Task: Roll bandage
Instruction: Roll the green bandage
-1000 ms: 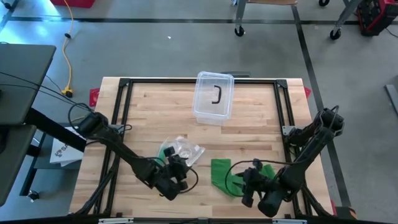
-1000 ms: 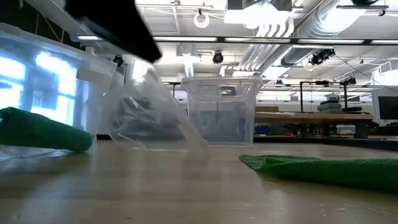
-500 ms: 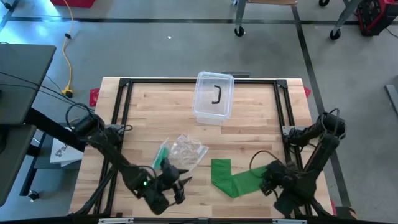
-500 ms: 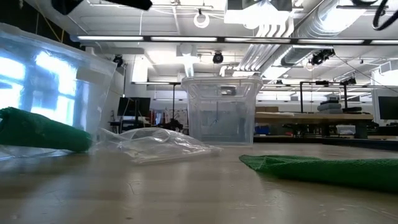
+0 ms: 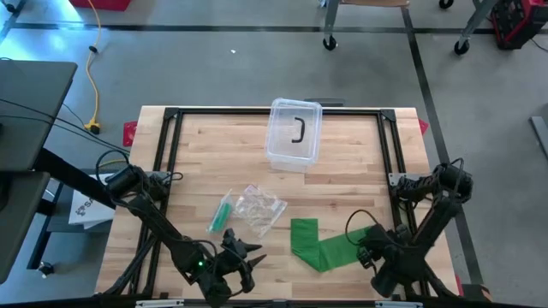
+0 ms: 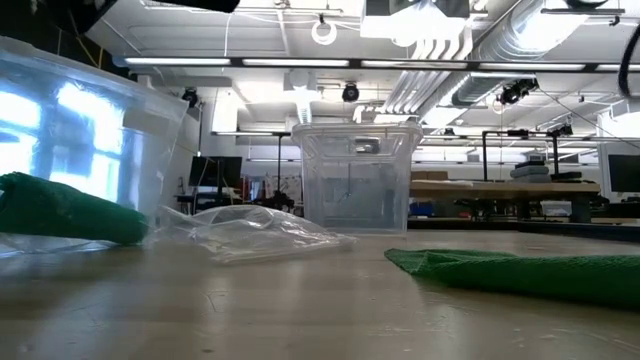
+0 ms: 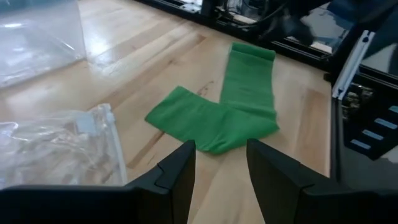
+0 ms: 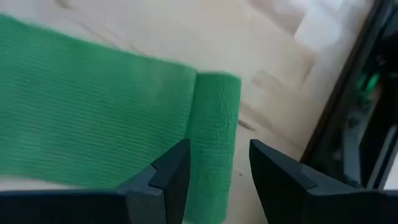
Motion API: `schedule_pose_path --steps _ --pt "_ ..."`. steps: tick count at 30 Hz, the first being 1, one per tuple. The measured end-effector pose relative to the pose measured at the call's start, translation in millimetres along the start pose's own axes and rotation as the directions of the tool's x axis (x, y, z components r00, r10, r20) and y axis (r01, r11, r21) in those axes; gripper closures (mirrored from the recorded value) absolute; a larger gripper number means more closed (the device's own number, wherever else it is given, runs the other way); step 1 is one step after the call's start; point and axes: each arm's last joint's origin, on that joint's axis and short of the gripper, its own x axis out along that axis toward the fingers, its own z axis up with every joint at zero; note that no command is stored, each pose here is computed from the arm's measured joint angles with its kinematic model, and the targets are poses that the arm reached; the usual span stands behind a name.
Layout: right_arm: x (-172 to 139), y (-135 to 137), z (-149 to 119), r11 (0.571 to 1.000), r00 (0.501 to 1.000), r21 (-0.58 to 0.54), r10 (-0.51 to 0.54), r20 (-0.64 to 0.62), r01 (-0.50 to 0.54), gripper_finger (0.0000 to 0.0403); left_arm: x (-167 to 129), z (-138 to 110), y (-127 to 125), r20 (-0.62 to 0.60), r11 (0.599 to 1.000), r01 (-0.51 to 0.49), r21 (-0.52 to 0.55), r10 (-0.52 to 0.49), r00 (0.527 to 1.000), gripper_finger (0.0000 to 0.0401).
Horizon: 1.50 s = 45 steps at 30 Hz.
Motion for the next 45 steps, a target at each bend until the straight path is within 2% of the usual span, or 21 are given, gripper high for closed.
schedule_pose_path --steps 3,7,13,19,22,25,29,34,38,42,45 --pt "20 -2 2 1.0 0.998 -0.023 0.0 -0.059 -0.002 0.0248 -3 -1 -2 0.006 1.0 0.01 0.005 -0.01 1.0 0.0263" --pt "35 3 3 0.998 0.994 0.0 0.065 -0.09 -0.065 0.0248 -3 -1 -2 0.004 1.0 0.011 0.012 -0.012 1.0 0.0263" --pt "27 20 13 0.981 0.981 -0.052 0.185 -0.053 -0.188 0.0248 -1 0 -1 0.007 1.0 0.006 0.01 -0.006 1.0 0.0263" --pt "27 22 19 0.972 0.983 -0.151 0.175 -0.046 -0.18 0.0248 1 2 -2 0.014 1.0 0.009 -0.005 -0.009 1.0 0.0263" --pt "29 20 18 0.972 0.985 -0.162 0.166 -0.042 -0.171 0.025 1 3 -3 0.017 1.0 0.014 -0.015 -0.014 1.0 0.0263" --pt "30 18 15 0.969 0.985 -0.177 0.166 -0.035 -0.17 0.027 1 3 -3 0.019 1.0 0.018 -0.021 -0.017 1.0 0.0263" --pt "30 14 11 0.965 0.986 -0.201 0.167 -0.019 -0.167 0.0328 1 5 -6 0.031 0.999 0.035 -0.021 -0.034 0.999 0.0263" --pt "22 14 10 0.953 0.987 -0.259 0.16 -0.015 -0.158 0.0395 -1 19 -20 0.115 0.99 0.108 0.091 -0.118 0.986 0.0263" --pt "6 20 13 0.931 0.978 -0.312 0.208 0.03 -0.189 0.0398 -2 32 -27 0.191 0.976 0.135 0.17 -0.167 0.967 0.0263" --pt "-10 23 18 0.912 0.964 -0.361 0.247 0.1 -0.196 0.0402 7 43 -26 0.23 0.972 0.107 0.211 -0.156 0.961 0.0263" --pt "-15 23 18 0.912 0.967 -0.355 0.244 0.071 -0.204 0.0394 19 48 -20 0.224 0.971 0.09 0.22 -0.14 0.964 0.0263"
